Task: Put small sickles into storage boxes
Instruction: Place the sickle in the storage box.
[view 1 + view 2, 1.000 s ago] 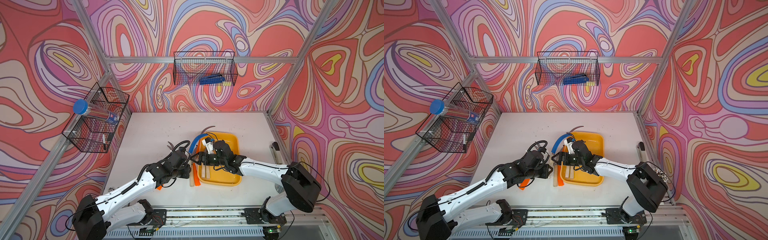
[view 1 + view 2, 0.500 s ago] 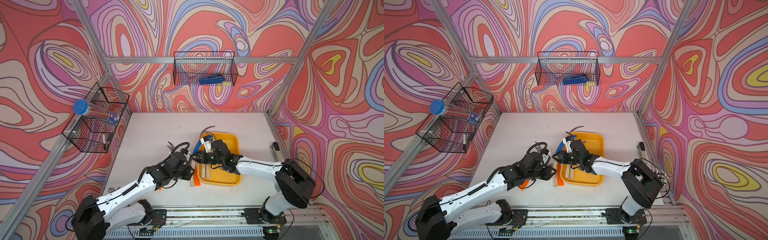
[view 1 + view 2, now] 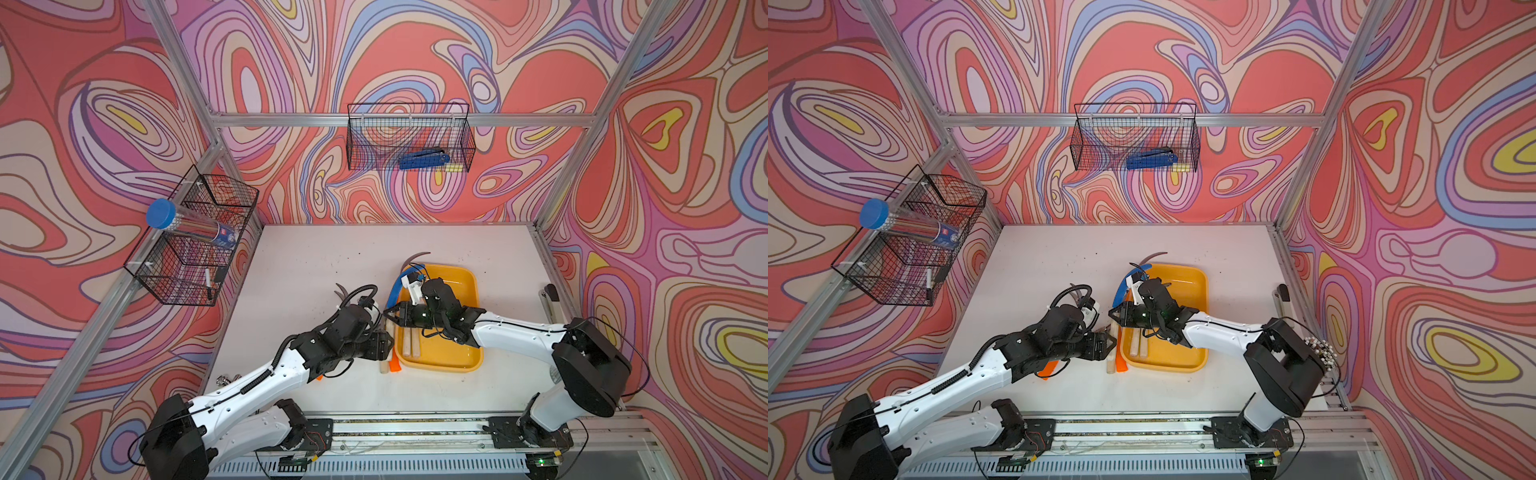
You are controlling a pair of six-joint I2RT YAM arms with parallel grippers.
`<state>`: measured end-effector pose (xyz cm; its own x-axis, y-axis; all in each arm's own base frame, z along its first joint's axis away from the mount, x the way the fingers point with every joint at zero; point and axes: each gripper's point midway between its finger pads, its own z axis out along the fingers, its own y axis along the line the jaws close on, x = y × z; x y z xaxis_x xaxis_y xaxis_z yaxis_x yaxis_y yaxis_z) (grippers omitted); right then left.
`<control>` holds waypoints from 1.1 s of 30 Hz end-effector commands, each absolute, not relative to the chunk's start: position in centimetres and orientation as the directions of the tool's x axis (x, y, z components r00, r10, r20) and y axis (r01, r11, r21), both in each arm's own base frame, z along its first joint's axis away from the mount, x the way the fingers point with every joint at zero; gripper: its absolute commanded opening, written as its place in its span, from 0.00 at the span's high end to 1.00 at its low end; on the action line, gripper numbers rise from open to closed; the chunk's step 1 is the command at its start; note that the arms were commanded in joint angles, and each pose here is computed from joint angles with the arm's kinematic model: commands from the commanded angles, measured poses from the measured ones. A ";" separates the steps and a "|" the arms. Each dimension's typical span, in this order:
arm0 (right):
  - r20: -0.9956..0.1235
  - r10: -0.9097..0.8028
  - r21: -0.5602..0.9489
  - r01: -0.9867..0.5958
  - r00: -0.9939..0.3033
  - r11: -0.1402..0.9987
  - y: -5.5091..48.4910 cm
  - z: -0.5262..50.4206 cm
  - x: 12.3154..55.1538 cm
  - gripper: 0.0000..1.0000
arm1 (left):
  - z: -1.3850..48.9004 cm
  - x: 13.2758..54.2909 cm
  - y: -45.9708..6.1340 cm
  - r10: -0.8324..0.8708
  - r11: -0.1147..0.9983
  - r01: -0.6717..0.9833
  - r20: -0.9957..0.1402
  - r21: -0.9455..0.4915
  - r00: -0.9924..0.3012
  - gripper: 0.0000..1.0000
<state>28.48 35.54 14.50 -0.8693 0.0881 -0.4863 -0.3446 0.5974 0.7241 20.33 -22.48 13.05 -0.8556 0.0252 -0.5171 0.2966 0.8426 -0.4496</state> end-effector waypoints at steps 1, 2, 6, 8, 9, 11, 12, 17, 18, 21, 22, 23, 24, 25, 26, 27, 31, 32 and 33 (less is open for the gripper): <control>-0.539 0.086 0.680 -0.372 -0.838 0.632 34.1 16.0 29.7 0.97 | 13.1 20.4 -21.3 0.035 0.874 0.284 -0.530 -0.396 -0.847 0.11; -0.537 0.085 0.677 -0.369 -0.839 0.636 33.7 15.9 29.8 0.98 | 13.0 20.5 -21.1 0.036 0.878 0.281 -0.531 -0.388 -0.847 0.09; -0.534 0.062 0.650 -0.362 -0.843 0.668 31.9 15.5 30.5 0.99 | 12.8 20.6 -20.2 0.038 0.899 0.262 -0.535 -0.351 -0.844 0.03; -0.537 0.055 0.636 -0.361 -0.842 0.682 31.1 15.4 30.7 0.99 | 13.0 20.7 -19.8 0.032 0.909 0.250 -0.543 -0.334 -0.839 0.03; -0.536 0.051 0.627 -0.357 -0.842 0.692 30.6 15.3 30.8 0.99 | 13.0 20.9 -19.4 0.026 0.917 0.238 -0.548 -0.319 -0.836 0.03; -0.536 0.051 0.614 -0.348 -0.843 0.709 29.7 15.1 31.0 0.99 | 13.1 21.2 -18.5 0.011 0.935 0.206 -0.561 -0.287 -0.828 0.02; -0.537 0.053 0.608 -0.342 -0.842 0.717 29.2 15.0 31.2 0.99 | 13.2 21.4 -18.1 0.004 0.942 0.193 -0.568 -0.273 -0.823 0.02; -0.522 0.045 0.585 -0.320 -0.852 0.745 27.6 13.6 31.5 0.99 | 13.5 22.1 -15.8 -0.059 0.973 0.087 -0.600 -0.212 -0.797 0.02; -0.519 0.044 0.581 -0.314 -0.853 0.751 27.3 13.3 31.6 0.99 | 13.5 22.3 -15.1 -0.082 0.979 0.049 -0.607 -0.196 -0.790 0.01; -0.506 0.031 0.565 -0.305 -0.862 0.766 26.7 12.0 31.6 0.99 | 13.6 22.5 -13.8 -0.124 0.986 -0.026 -0.616 -0.166 -0.778 0.01; -0.502 0.028 0.561 -0.300 -0.865 0.771 26.6 11.6 31.7 0.99 | 13.6 22.5 -13.6 -0.133 0.986 -0.042 -0.615 -0.160 -0.777 0.00; -0.497 0.026 0.557 -0.296 -0.867 0.776 26.3 11.2 31.7 1.00 | 13.6 22.5 -13.3 -0.143 0.986 -0.060 -0.615 -0.154 -0.775 0.00; -0.494 0.023 0.553 -0.293 -0.869 0.780 26.2 10.8 31.7 1.00 | 13.6 22.5 -13.1 -0.155 0.985 -0.077 -0.614 -0.151 -0.774 0.00; -0.489 0.022 0.549 -0.288 -0.872 0.784 26.0 10.4 31.7 1.00 | 13.5 22.5 -13.0 -0.155 0.986 -0.080 -0.613 -0.148 -0.775 0.00; -0.488 0.021 0.545 -0.285 -0.873 0.788 25.8 10.0 31.8 1.00 | 13.5 22.5 -13.0 -0.154 0.986 -0.082 -0.613 -0.143 -0.775 0.00; -0.481 0.021 0.540 -0.278 -0.876 0.794 25.6 9.5 31.9 1.00 | 13.4 22.5 -12.9 -0.149 0.987 -0.083 -0.611 -0.136 -0.777 0.00; -0.468 0.020 0.530 -0.262 -0.884 0.806 25.1 8.1 32.3 1.00 | 13.3 22.6 -13.2 -0.119 0.991 -0.059 -0.606 -0.117 -0.787 0.00; -0.466 0.020 0.528 -0.260 -0.885 0.808 25.0 7.9 32.4 1.00 | 13.3 22.6 -13.4 -0.107 0.992 -0.047 -0.604 -0.114 -0.790 0.00; -0.460 0.019 0.526 -0.256 -0.888 0.811 24.9 7.5 32.5 1.00 | 13.3 22.7 -13.6 -0.091 0.993 -0.031 -0.601 -0.110 -0.794 0.00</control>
<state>32.10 25.36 8.48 -0.8915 0.0309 -0.4519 -0.2485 0.8008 0.5449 22.56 -13.86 12.77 -0.7919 -0.1082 -0.6009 -0.0290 0.9897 -0.1400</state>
